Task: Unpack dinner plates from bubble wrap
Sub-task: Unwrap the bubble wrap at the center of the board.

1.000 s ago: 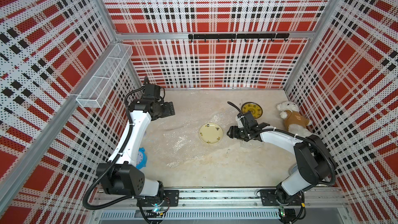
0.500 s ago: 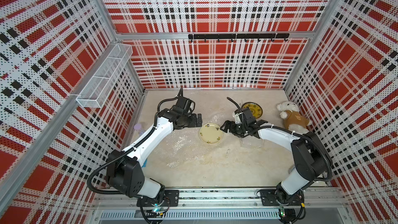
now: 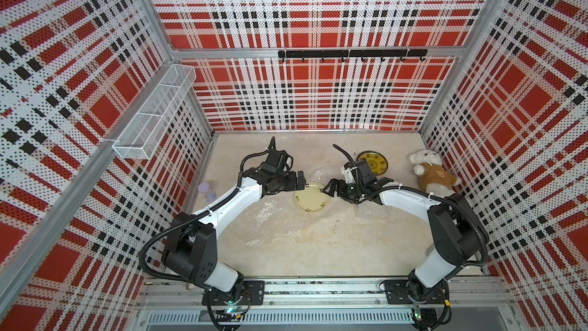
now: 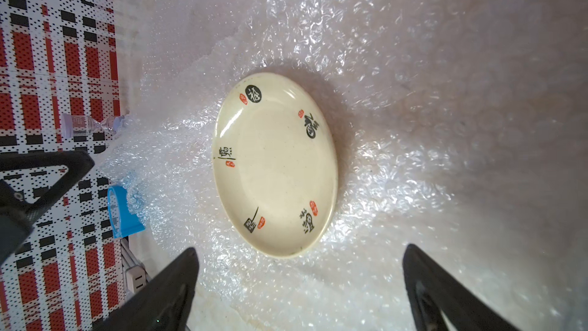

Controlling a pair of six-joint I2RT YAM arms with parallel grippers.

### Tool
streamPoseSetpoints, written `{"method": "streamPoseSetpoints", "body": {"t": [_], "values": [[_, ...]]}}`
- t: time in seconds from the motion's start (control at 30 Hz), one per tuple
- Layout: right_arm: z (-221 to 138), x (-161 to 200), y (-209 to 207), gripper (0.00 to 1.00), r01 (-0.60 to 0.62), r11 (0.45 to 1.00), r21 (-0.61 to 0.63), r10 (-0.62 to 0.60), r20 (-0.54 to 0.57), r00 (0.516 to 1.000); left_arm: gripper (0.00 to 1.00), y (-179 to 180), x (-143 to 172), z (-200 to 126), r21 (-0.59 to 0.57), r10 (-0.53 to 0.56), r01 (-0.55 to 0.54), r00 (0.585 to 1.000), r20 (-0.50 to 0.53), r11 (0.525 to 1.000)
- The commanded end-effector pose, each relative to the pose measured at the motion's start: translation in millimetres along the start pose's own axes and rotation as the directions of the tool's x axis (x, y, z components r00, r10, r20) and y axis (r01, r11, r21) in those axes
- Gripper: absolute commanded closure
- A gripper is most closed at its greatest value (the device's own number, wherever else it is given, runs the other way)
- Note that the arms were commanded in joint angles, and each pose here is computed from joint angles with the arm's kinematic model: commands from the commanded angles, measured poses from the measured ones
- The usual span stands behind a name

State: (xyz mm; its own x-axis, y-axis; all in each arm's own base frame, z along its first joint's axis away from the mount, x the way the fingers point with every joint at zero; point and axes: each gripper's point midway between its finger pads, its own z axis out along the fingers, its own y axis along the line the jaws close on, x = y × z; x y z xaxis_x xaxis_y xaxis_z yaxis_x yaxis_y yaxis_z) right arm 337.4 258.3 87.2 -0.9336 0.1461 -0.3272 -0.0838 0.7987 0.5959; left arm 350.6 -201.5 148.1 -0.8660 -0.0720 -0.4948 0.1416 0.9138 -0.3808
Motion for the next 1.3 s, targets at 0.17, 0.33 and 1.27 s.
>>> {"method": "streamPoseSetpoints", "body": {"t": [0.17,0.33,1.27], "values": [[-0.4,-2.1,-0.3,0.01,0.03,1.0,0.007,-0.03,0.025,0.999,0.01,3.2,10.5,22.6,-0.007,-0.002,0.002,0.999,-0.051,1.0],[-0.2,7.6,-12.0,0.01,0.023,0.999,0.036,-0.023,0.016,1.0,0.01,4.9,14.1,34.6,-0.003,0.007,-0.007,0.997,-0.079,1.0],[1.5,29.9,-37.5,0.03,0.017,0.997,0.081,-0.019,0.013,1.0,0.0,90.2,-30.3,76.1,-0.057,-0.117,0.116,0.993,-0.013,0.992]]}}
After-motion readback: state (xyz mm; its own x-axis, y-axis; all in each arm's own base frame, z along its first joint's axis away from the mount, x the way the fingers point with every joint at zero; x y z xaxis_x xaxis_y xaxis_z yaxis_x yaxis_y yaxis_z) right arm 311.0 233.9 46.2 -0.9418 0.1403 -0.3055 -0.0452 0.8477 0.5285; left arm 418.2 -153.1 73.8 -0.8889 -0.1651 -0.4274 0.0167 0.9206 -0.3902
